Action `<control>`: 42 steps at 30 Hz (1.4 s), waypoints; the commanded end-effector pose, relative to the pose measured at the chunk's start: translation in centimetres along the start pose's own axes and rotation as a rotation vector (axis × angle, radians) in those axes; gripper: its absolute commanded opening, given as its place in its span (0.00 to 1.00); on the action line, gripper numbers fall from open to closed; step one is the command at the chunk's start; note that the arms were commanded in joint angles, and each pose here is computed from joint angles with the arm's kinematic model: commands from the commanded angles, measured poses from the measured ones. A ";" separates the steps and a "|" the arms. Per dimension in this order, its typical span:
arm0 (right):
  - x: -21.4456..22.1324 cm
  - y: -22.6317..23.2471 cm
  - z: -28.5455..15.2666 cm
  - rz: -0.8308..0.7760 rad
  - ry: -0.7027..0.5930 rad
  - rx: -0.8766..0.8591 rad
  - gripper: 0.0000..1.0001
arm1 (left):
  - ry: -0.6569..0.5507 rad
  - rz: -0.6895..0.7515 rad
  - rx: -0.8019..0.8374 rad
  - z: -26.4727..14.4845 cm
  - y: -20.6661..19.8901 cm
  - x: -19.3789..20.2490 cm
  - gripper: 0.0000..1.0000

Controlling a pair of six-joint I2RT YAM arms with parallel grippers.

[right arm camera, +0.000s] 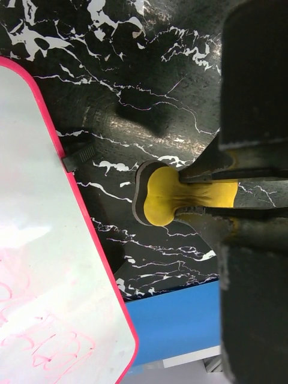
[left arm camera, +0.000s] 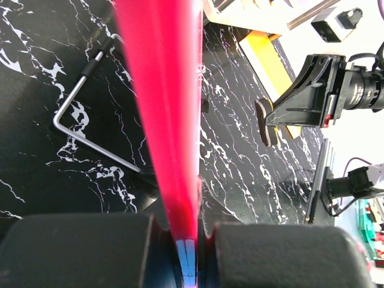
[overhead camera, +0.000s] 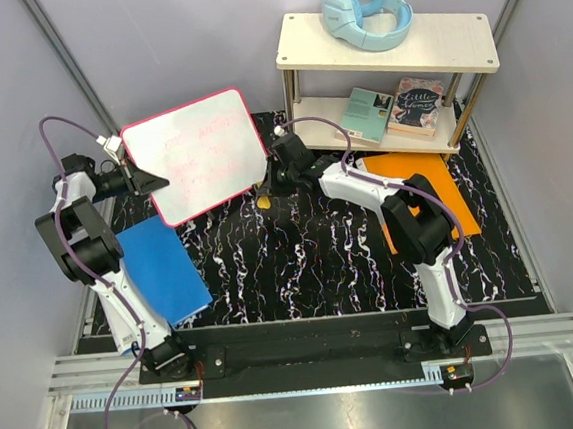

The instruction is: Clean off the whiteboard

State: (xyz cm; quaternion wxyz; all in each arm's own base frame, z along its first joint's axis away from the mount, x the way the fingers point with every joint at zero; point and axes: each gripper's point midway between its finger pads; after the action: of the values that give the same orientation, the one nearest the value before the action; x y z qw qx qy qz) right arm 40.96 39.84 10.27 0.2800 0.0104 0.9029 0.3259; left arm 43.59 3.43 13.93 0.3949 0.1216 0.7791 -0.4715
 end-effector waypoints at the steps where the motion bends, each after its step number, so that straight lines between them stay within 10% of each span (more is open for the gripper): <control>1: -2.8 3.4 -2.4 -0.020 -0.076 -0.099 0.00 | 0.423 0.063 -0.413 -3.4 8.2 9.5 0.00; 26: -10.2 6.9 3.1 -0.128 -0.237 -0.077 0.00 | 0.480 0.349 -0.604 -5.4 10.2 9.5 0.00; 42: -17.5 8.8 4.8 -0.227 -0.582 -0.039 0.00 | 0.552 0.414 -0.659 -6.8 11.0 9.9 0.00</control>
State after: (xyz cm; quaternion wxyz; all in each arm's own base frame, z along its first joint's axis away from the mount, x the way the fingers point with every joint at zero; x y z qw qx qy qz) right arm 55.79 45.15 17.91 0.5039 -0.0002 0.8144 0.2878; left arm 42.24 2.23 14.66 0.4640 0.2090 0.7624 -0.3997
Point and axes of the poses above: each gripper's point midway between its finger pads, its own z axis out along the fingers, its own y axis along the line the jaws close on, x = y × z, and after that the axes turned 5 degrees about z, right-handed
